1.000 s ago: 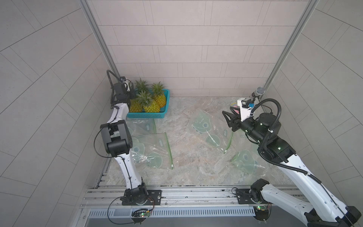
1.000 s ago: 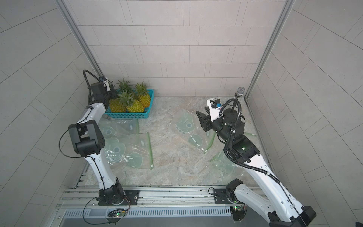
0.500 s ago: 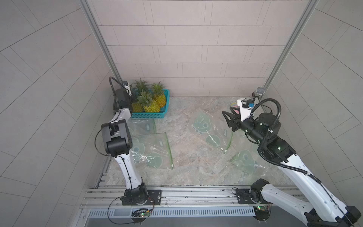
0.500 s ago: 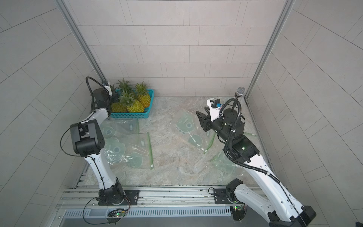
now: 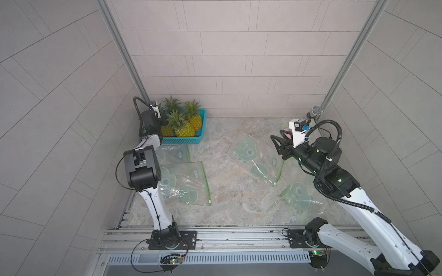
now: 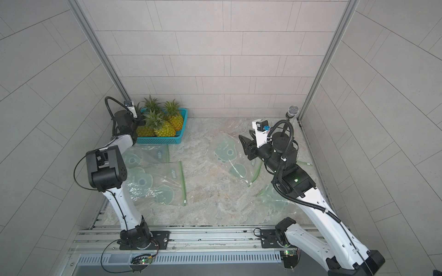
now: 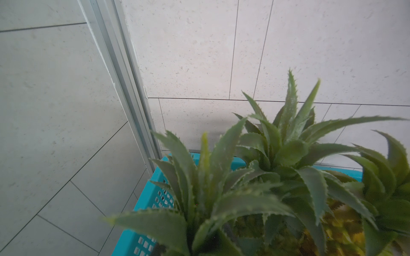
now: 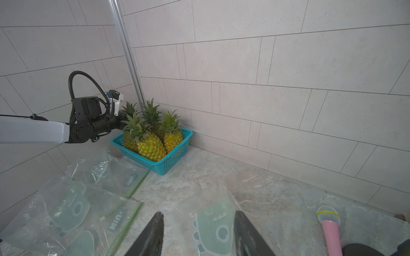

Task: Open the zip-top bag and take out the pineapple
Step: Place the pineapple in the basket.

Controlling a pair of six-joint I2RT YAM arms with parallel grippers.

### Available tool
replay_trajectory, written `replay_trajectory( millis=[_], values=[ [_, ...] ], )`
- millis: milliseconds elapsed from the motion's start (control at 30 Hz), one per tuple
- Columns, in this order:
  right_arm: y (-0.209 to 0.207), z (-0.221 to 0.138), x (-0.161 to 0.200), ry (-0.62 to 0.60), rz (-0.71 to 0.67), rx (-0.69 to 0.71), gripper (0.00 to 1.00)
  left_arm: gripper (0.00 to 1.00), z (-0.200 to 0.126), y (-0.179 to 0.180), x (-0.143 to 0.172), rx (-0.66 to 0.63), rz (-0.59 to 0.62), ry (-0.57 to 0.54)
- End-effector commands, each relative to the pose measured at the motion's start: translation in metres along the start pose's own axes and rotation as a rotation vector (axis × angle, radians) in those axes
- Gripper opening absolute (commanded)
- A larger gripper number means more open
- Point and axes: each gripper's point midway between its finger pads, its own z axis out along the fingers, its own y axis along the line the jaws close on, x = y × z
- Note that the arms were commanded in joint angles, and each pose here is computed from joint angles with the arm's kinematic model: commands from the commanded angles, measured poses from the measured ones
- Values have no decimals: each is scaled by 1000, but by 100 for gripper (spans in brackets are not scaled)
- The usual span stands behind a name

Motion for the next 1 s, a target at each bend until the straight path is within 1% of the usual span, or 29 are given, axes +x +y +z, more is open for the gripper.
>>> replay_trajectory(
  millis=[0, 100, 167, 233, 267, 333, 400, 433, 500, 567, 700, 967],
  values=[
    [-3, -1, 1, -4, 14, 12, 52, 23, -2, 0, 41, 11, -14, 125],
    [-3, -1, 1, -4, 15, 12, 52, 29, -5, -1, 35, 15, -9, 116],
    [-3, -1, 1, -3, 15, 13, 52, 36, -7, -2, 30, 22, -7, 109],
    [-3, -1, 1, -5, 15, 12, 52, 49, -11, -2, 24, 23, 0, 97],
    [-3, -1, 2, -3, 17, 13, 52, 53, -12, -2, 21, 24, 5, 92],
    [-3, -1, 1, -3, 16, 15, 52, 68, -16, -2, 13, 20, 16, 78],
    [-3, -1, 2, -3, 17, 14, 52, 80, -19, -1, 7, 16, 24, 68],
    [-3, -1, 2, -1, 18, 14, 53, 85, -21, -1, 2, 15, 29, 60],
    [-3, 0, 4, 2, 18, 15, 52, 92, -24, 0, -5, 11, 35, 49],
    [-3, 0, 3, 1, 19, 14, 53, 96, -28, 1, -12, 6, 38, 39],
    [-3, 0, 5, 4, 22, 14, 52, 98, -37, 5, -25, -13, 39, 19],
    [-6, 0, 7, 6, 22, 31, 53, 99, -61, 11, -58, -60, 31, -16]
  ],
)
